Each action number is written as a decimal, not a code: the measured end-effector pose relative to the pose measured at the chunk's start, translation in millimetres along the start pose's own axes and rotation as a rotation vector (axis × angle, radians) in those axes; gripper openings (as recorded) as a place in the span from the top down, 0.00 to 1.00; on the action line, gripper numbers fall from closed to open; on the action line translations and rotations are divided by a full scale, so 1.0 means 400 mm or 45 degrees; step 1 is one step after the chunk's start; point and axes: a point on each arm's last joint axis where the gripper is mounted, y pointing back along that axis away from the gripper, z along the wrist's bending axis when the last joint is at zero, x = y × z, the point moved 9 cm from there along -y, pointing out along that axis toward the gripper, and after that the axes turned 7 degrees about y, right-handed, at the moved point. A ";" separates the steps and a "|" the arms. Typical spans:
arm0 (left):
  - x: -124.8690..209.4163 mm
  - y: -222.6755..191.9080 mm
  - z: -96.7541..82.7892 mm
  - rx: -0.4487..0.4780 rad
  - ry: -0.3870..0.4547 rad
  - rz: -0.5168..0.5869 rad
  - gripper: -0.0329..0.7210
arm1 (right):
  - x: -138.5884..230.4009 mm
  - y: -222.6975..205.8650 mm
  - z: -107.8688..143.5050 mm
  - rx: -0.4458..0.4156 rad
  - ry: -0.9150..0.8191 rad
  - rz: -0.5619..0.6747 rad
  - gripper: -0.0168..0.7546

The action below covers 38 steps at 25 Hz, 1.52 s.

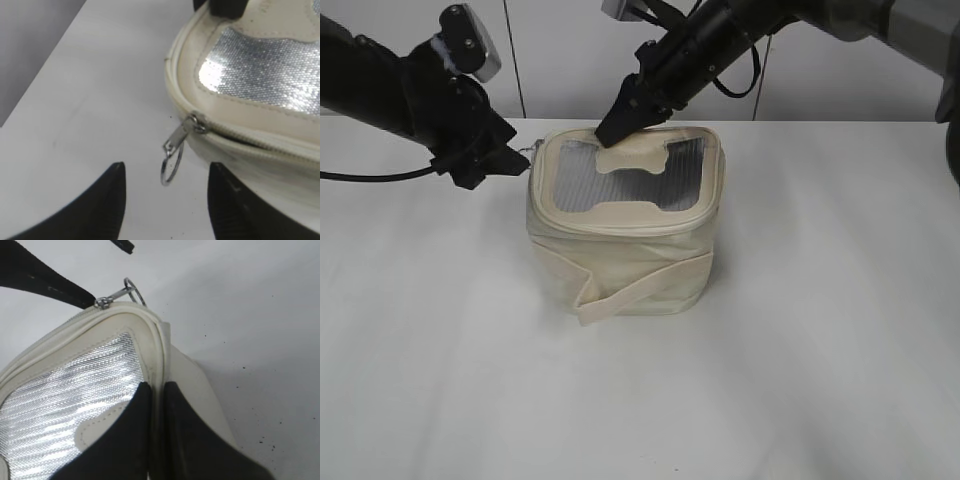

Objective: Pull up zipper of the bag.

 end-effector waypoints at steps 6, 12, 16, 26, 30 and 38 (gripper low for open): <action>-0.002 -0.044 -0.008 -0.043 -0.039 0.031 0.42 | 0.000 0.000 0.000 0.000 0.000 -0.001 0.91; 0.008 -0.078 0.004 -0.121 -0.070 0.068 0.55 | 0.000 -0.001 0.000 -0.001 -0.001 0.000 0.92; 0.015 -0.090 -0.005 -0.104 -0.081 0.082 0.86 | 0.000 -0.001 0.000 -0.002 -0.001 -0.001 0.92; -0.008 -0.048 -0.007 -0.128 0.024 0.048 0.94 | 0.000 -0.001 0.000 -0.002 -0.027 -0.001 0.92; 0.000 -0.007 -0.039 -0.128 0.033 0.052 0.94 | 0.000 -0.001 0.000 -0.001 -0.046 0.000 0.92; 0.056 0.070 -0.114 -0.158 0.067 0.088 0.94 | -0.008 -0.001 0.006 -0.016 -0.101 -0.021 0.92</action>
